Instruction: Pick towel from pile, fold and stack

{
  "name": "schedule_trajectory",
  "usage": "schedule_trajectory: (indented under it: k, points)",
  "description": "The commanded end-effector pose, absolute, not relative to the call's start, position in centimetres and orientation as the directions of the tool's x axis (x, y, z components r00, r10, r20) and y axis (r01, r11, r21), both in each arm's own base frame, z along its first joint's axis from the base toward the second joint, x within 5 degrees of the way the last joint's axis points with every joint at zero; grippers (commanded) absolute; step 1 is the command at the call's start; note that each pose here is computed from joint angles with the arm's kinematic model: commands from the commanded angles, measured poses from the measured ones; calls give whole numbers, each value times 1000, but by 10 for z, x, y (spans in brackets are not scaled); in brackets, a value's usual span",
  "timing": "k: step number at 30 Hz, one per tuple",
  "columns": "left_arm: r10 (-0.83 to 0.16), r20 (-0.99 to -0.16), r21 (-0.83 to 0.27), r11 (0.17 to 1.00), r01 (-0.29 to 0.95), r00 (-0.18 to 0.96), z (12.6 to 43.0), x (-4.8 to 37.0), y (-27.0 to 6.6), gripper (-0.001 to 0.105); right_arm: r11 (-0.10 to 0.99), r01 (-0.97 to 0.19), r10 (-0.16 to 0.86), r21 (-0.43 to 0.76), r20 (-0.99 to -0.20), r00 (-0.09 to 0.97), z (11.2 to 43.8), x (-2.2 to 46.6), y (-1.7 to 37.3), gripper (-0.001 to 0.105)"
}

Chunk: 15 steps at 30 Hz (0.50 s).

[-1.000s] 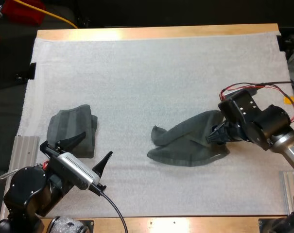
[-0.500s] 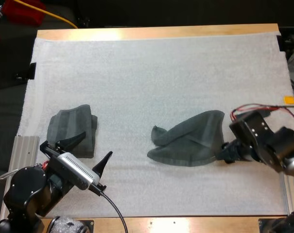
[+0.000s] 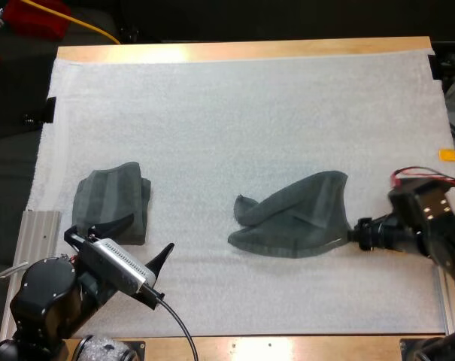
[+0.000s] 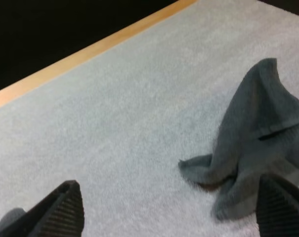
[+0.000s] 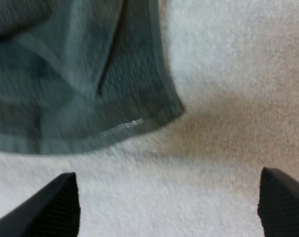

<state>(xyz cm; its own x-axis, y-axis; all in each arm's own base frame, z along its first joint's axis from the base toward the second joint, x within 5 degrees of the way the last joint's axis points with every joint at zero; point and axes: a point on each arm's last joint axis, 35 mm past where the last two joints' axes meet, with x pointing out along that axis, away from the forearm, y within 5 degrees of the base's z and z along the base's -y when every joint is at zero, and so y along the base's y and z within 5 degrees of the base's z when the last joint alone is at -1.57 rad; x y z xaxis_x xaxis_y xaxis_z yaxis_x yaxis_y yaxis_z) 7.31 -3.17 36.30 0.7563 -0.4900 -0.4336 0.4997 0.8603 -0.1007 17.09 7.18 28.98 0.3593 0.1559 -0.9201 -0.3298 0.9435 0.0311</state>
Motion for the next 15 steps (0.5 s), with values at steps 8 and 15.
schedule_trajectory:
  k: [8, 15]
  points:
    - [-490, -443, -112, 861, 496, 751, 363, 73, -32, 69, 939, -239, 324, 248, -872, 366, 281, 183, 46, 71]
    - [-490, -443, -112, 861, 496, 751, 363, 73, -32, 69, 891, -185, 453, 414, -813, 366, 246, 184, 27, 71]
